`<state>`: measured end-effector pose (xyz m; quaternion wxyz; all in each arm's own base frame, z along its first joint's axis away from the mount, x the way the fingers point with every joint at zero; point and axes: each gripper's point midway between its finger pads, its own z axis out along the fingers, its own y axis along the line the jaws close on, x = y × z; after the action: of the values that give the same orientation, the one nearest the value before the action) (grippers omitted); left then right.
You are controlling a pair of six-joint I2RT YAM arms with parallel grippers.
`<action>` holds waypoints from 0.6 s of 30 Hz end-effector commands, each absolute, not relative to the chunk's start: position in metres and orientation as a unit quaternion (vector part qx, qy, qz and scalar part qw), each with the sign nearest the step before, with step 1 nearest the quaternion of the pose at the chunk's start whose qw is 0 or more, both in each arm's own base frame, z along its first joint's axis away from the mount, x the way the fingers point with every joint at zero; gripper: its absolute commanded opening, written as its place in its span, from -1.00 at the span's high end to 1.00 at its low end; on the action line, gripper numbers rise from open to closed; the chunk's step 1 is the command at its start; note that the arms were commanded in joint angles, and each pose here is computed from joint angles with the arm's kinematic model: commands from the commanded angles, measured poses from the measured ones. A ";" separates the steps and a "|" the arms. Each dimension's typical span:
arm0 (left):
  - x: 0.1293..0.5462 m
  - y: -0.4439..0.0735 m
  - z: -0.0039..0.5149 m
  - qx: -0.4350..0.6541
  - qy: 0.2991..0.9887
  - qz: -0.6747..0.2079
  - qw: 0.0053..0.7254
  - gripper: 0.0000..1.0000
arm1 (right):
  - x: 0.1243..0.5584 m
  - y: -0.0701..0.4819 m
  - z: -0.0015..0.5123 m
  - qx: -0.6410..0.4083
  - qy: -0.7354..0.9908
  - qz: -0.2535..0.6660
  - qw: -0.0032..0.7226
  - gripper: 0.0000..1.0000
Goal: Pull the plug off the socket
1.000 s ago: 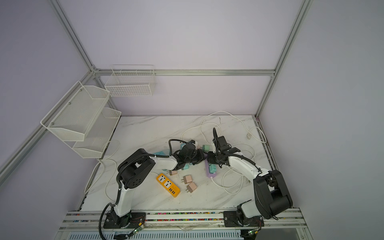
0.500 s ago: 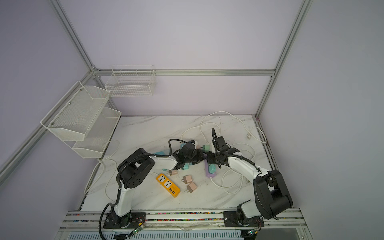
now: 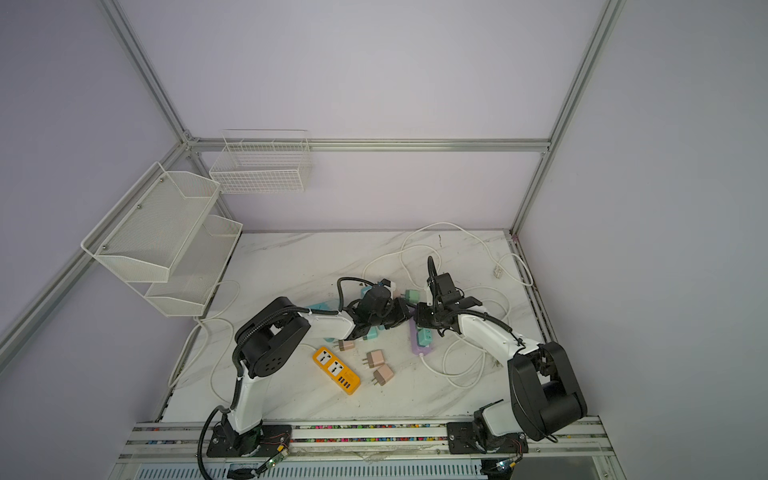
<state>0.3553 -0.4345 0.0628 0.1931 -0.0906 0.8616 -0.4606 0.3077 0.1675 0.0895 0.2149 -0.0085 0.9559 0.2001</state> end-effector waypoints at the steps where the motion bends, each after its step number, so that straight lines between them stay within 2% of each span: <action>1: 0.335 -0.421 0.022 -0.073 0.900 -0.397 0.167 1.00 | 0.336 0.173 0.146 -0.023 0.922 0.238 0.304 1.00; 8: 0.335 -0.419 0.027 -0.073 0.899 -0.396 0.171 1.00 | 0.333 0.185 0.141 -0.021 0.908 0.311 0.280 1.00; 13: 0.337 -0.421 0.026 -0.070 0.901 -0.394 0.170 1.00 | 0.324 0.202 0.138 -0.051 0.917 0.269 0.292 1.00; 18: 0.336 -0.422 0.022 -0.069 0.901 -0.394 0.166 1.00 | 0.331 0.187 0.139 -0.040 0.919 0.250 0.303 1.00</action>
<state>0.3542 -0.4335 0.0610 0.1918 -0.0873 0.8644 -0.4565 0.3067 0.1692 0.0876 0.2172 -0.0078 0.9540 0.2066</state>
